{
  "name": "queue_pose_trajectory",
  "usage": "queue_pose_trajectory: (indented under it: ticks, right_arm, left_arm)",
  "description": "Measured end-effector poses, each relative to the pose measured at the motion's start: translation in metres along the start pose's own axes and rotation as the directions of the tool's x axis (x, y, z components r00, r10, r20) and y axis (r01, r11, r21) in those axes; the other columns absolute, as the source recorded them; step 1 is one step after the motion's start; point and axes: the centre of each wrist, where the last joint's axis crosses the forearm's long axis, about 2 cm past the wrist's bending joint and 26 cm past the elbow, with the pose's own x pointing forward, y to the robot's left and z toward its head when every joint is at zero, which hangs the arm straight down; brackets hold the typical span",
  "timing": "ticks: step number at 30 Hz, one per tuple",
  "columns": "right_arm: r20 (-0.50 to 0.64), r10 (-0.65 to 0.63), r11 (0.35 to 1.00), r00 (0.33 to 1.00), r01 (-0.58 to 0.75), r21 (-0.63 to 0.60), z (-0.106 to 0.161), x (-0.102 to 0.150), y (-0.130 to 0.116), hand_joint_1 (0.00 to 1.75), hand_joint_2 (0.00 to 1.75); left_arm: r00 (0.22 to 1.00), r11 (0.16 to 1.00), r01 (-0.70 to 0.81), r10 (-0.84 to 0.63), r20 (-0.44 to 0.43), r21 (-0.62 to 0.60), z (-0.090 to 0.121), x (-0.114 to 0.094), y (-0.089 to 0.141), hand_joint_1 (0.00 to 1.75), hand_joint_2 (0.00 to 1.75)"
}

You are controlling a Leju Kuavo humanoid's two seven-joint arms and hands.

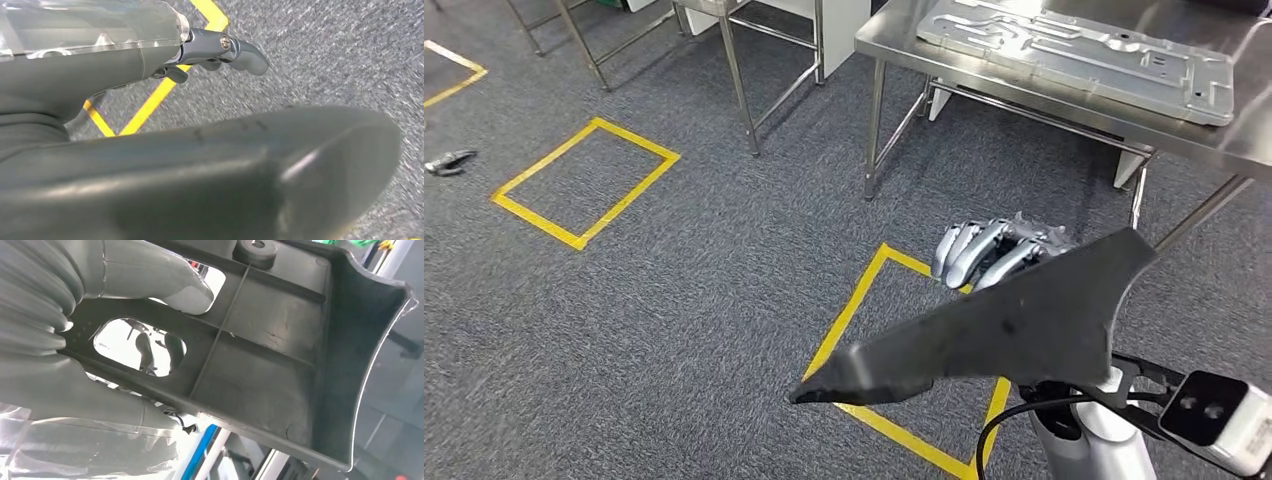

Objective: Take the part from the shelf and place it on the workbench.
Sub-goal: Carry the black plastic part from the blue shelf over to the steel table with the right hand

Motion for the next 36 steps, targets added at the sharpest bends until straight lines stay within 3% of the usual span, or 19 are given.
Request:
queue_pose_trajectory:
  ticks: [17, 36]
  right_arm:
    - [0.0, 0.005, 1.0, 1.0, -0.005, -0.019, -0.017, -0.011, -0.016, 1.27, 1.75]
    - [-0.012, 0.004, 0.999, 1.0, -0.004, -0.047, 0.004, -0.013, -0.011, 1.27, 1.75]
  left_arm:
    - [1.0, 0.999, 0.016, -0.016, 0.016, -0.031, -0.001, 0.006, -0.006, 0.0, 0.0]
    - [1.0, 1.0, -0.006, 0.006, -0.002, 0.02, -0.002, 0.004, 0.001, 0.0, 0.0]
